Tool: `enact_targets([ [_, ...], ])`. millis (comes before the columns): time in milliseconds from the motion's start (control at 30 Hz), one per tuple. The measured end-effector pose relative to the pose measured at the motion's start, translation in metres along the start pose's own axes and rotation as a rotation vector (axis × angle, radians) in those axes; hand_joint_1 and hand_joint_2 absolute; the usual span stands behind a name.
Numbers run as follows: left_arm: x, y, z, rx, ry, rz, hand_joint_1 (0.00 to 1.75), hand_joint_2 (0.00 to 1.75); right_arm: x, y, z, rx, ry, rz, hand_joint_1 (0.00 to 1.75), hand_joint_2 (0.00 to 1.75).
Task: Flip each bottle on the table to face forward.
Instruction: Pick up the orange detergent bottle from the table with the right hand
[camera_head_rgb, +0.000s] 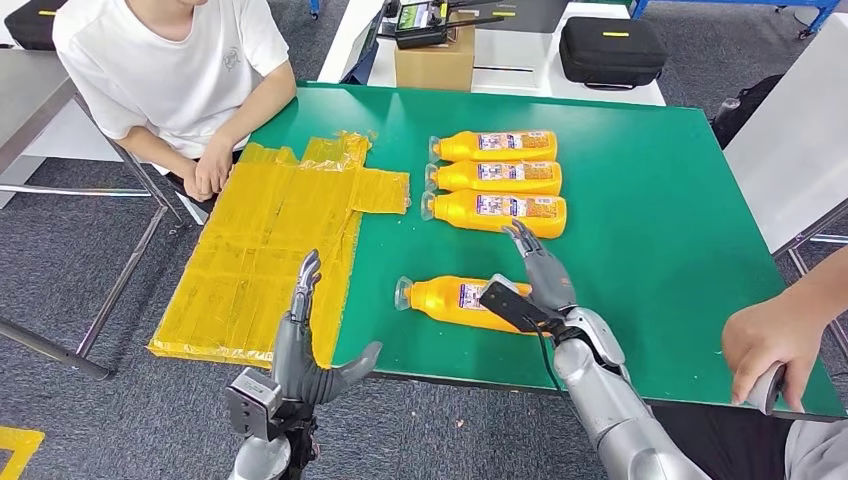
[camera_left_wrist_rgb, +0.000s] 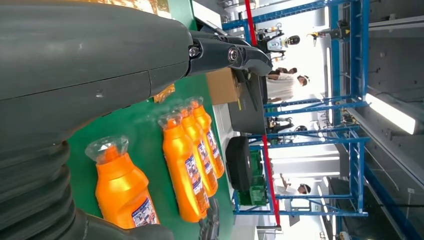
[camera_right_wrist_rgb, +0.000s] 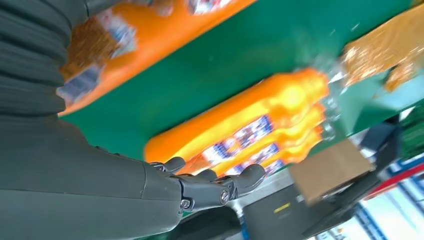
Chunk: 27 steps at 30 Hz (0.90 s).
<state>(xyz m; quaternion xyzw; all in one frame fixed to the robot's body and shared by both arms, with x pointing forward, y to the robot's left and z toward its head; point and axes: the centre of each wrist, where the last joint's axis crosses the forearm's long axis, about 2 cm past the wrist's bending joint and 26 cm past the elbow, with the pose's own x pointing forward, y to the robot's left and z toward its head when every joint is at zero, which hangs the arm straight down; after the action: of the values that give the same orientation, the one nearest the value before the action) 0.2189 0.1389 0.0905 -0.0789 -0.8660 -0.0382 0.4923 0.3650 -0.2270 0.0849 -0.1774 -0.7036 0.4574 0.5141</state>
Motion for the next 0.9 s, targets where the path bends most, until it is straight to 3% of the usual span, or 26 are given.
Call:
enact_targets([
  [300, 0.0, -0.001, -0.006, -0.015, -0.015, 0.004, 0.0, 1.75, 0.008, 0.015, -0.001, 0.104, -0.123, -0.072, 0.0, 1.75],
  [733, 0.0, -0.001, -0.007, -0.006, -0.015, -0.008, 0.0, 1.75, 0.008, 0.019, -0.002, 0.153, -0.112, -0.099, 0.0, 1.75],
  [900, 0.0, 0.0, -0.007, 0.004, -0.015, -0.019, 0.0, 1.75, 0.008, 0.014, -0.009, 0.184, -0.047, -0.006, 0.0, 1.75],
])
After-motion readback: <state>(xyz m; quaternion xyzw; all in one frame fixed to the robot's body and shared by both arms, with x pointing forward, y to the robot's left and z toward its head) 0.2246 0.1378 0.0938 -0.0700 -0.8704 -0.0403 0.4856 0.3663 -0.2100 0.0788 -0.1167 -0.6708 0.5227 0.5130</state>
